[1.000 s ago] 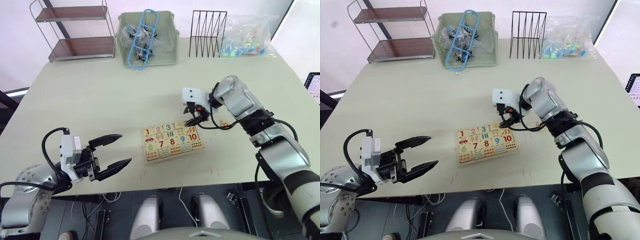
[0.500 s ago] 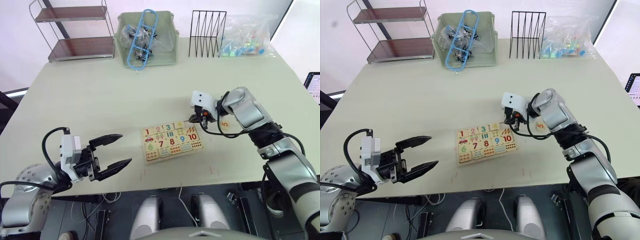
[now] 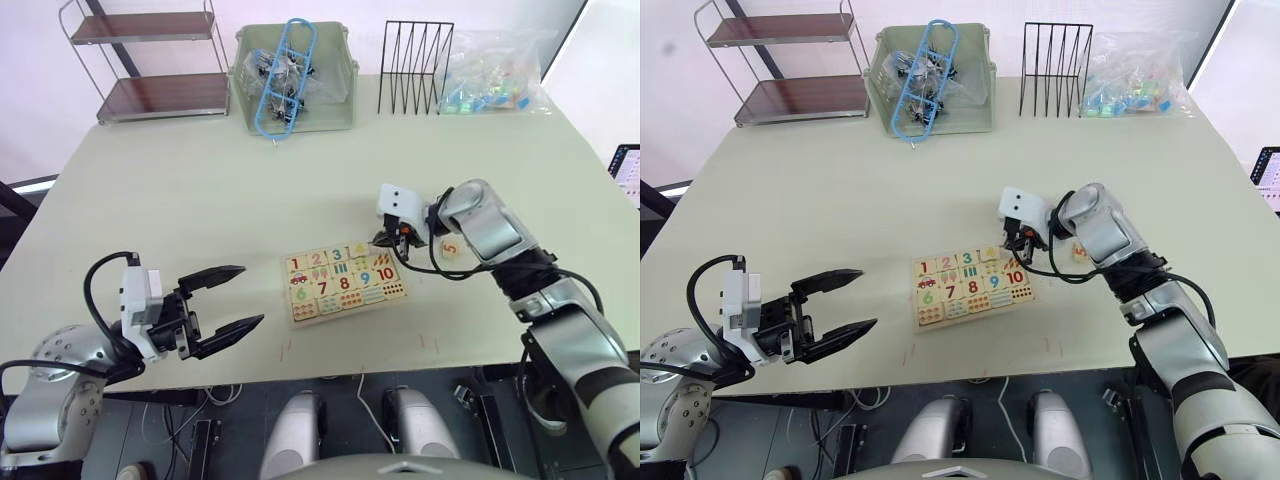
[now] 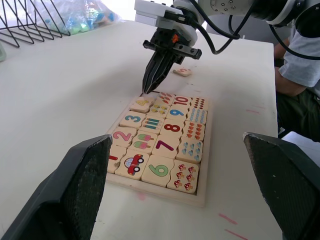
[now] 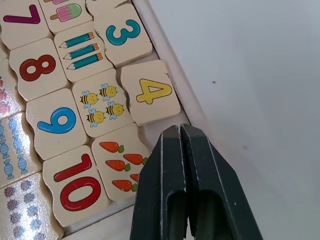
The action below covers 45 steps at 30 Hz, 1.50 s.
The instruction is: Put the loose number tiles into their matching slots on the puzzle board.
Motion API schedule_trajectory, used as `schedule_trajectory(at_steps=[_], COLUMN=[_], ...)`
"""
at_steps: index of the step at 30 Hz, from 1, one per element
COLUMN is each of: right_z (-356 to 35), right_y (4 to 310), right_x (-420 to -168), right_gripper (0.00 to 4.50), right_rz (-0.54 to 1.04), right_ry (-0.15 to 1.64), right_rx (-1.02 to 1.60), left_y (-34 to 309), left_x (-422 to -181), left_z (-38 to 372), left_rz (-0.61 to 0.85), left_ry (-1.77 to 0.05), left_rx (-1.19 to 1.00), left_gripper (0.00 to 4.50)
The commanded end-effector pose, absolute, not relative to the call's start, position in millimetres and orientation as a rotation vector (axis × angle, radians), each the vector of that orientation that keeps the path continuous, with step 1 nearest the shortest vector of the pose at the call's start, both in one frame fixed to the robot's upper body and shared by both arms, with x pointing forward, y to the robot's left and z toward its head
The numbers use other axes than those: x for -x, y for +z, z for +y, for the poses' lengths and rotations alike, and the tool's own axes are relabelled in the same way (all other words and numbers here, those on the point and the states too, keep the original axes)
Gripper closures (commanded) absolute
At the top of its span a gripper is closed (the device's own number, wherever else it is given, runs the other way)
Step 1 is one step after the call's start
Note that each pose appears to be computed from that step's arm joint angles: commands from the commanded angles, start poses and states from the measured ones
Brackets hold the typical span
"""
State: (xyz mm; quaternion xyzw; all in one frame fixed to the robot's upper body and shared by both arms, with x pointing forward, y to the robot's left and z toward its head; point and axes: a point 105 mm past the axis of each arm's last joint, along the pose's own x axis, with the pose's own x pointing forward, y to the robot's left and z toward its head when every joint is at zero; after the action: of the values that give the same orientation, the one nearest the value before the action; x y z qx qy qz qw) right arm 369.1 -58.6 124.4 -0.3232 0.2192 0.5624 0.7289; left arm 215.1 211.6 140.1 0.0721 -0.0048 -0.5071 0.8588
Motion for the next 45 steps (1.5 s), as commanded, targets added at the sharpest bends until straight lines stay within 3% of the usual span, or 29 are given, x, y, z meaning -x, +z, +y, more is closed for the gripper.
schedule_trajectory(at_steps=[1,30,45], right_z=[-55,-46,-61], right_y=[127,118,126], right_x=[-368,-367,-366], right_gripper=[4.46,4.46,4.46], right_rz=[0.461,0.469,0.486], right_ry=[1.252,1.264,1.251], right_rx=[0.725,0.734,0.747], left_y=[143,143,141], left_x=[-215,-212,-212], left_z=[214,213,215], left_rz=[-0.023,-0.02,-0.012], left_ry=[-1.053,-1.052,-1.045], left_rx=[-0.164,-0.159,-0.158], left_gripper=[0.0,0.0,0.0])
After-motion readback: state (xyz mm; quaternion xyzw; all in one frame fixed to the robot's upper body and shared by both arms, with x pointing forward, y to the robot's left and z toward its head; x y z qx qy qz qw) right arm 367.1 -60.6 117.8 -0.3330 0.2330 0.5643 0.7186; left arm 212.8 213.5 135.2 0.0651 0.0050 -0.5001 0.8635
